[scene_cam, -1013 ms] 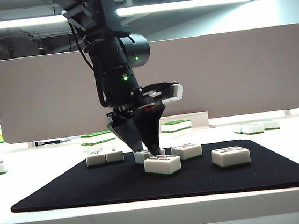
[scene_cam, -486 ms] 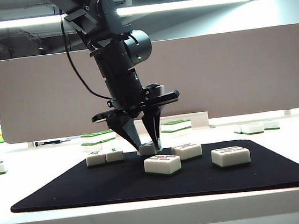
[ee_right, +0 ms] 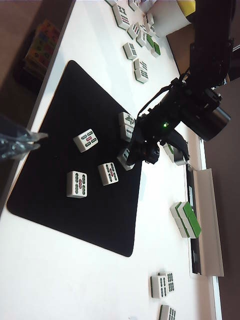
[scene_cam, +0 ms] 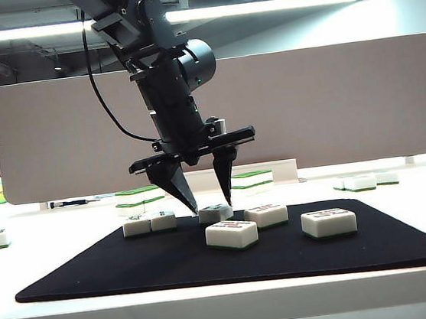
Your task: Align six mahjong tiles in a row on the table.
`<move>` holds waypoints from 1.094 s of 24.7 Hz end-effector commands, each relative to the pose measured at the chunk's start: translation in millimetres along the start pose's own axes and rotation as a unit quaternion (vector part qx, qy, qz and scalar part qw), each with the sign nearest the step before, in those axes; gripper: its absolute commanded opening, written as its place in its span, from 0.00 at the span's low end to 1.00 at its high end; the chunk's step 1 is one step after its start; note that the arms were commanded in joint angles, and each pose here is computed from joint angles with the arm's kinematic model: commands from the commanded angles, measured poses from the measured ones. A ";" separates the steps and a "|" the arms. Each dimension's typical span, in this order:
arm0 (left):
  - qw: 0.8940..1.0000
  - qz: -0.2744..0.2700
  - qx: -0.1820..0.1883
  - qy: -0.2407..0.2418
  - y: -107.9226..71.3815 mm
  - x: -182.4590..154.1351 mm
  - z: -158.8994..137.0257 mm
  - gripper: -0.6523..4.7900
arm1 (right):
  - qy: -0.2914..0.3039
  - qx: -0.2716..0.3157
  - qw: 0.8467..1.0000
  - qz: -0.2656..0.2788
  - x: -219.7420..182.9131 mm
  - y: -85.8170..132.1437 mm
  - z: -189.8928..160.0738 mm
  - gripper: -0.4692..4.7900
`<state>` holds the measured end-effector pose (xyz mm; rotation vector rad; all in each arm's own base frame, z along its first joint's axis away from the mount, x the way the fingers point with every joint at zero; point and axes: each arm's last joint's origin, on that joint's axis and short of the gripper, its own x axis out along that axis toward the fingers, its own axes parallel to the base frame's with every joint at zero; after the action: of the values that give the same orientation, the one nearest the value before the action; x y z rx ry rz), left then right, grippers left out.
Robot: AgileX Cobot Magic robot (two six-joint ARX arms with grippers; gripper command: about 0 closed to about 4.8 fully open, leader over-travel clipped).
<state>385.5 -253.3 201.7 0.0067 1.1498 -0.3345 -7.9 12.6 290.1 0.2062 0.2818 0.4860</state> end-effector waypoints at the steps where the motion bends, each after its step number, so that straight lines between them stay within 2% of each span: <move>1: 0.997 -0.001 0.076 -0.022 -1.2 -11.9 4.7 0.58 | -0.013 -0.008 1.000 0.001 -2.6 1.3 0.4 0.09; 2: 0.995 0.000 0.100 -0.025 -1.4 -14.9 5.2 0.58 | -0.013 -0.008 1.000 0.001 -2.6 1.3 0.4 0.09; 3: 0.983 0.003 0.179 -0.029 -1.3 -20.7 6.1 0.58 | -0.013 -0.008 1.000 0.001 -2.6 1.3 0.4 0.09; 4: 0.973 0.004 0.228 -0.030 -1.4 -23.0 6.2 0.58 | -0.013 -0.008 1.000 0.001 -2.7 1.3 0.4 0.09; 5: 0.951 0.007 0.309 -0.030 -1.4 -26.0 6.1 0.58 | -0.013 -0.008 1.000 0.001 -2.7 1.3 0.3 0.09; 6: 0.934 0.008 0.357 -0.027 -1.3 -26.7 5.6 0.58 | -0.013 -0.008 1.000 0.001 -2.7 1.3 0.3 0.09; 7: 0.920 0.009 0.391 -0.024 -1.1 -26.5 5.1 0.58 | -0.013 -0.008 1.000 0.001 -2.7 1.3 0.3 0.09; 8: 0.896 0.009 0.443 -0.011 -0.3 -26.1 2.9 0.58 | -0.012 -0.007 1.000 0.002 -2.6 1.3 0.4 0.09; 9: 0.883 0.008 0.469 -0.005 0.1 -25.5 1.7 0.58 | -0.012 -0.008 1.000 0.001 -2.6 1.3 0.4 0.09; 10: 0.880 0.008 0.475 -0.003 0.3 -24.9 1.4 0.58 | -0.013 -0.008 1.000 0.001 -2.7 1.3 0.3 0.09; 12: 0.884 0.006 0.467 -0.003 0.2 -24.4 1.4 0.58 | -0.012 -0.007 1.000 0.001 -2.6 1.3 0.4 0.09; 13: 0.892 0.006 0.451 -0.005 0.0 -24.5 1.8 0.58 | -0.012 -0.008 1.000 0.001 -2.6 1.3 0.4 0.09; 15: 0.925 0.000 0.380 -0.016 -1.2 -24.5 3.5 0.58 | -0.012 -0.008 1.000 0.001 -2.6 1.3 0.4 0.09; 17: 0.946 -0.022 0.323 -0.021 -2.6 -24.4 4.0 0.58 | -0.012 -0.008 1.000 0.001 -2.6 1.3 0.4 0.09; 19: 0.959 -0.041 0.281 -0.022 -3.8 -24.5 4.1 0.58 | -0.012 -0.008 1.000 0.001 -2.6 1.3 0.4 0.09; 27: 0.980 -0.038 0.197 -0.010 -2.6 -18.4 2.8 0.57 | -0.012 -0.008 1.000 0.001 -2.6 1.3 0.4 0.09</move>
<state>380.0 -251.1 221.0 0.3511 1.0367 -0.6499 -7.9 12.6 290.1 0.2063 0.2821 0.4856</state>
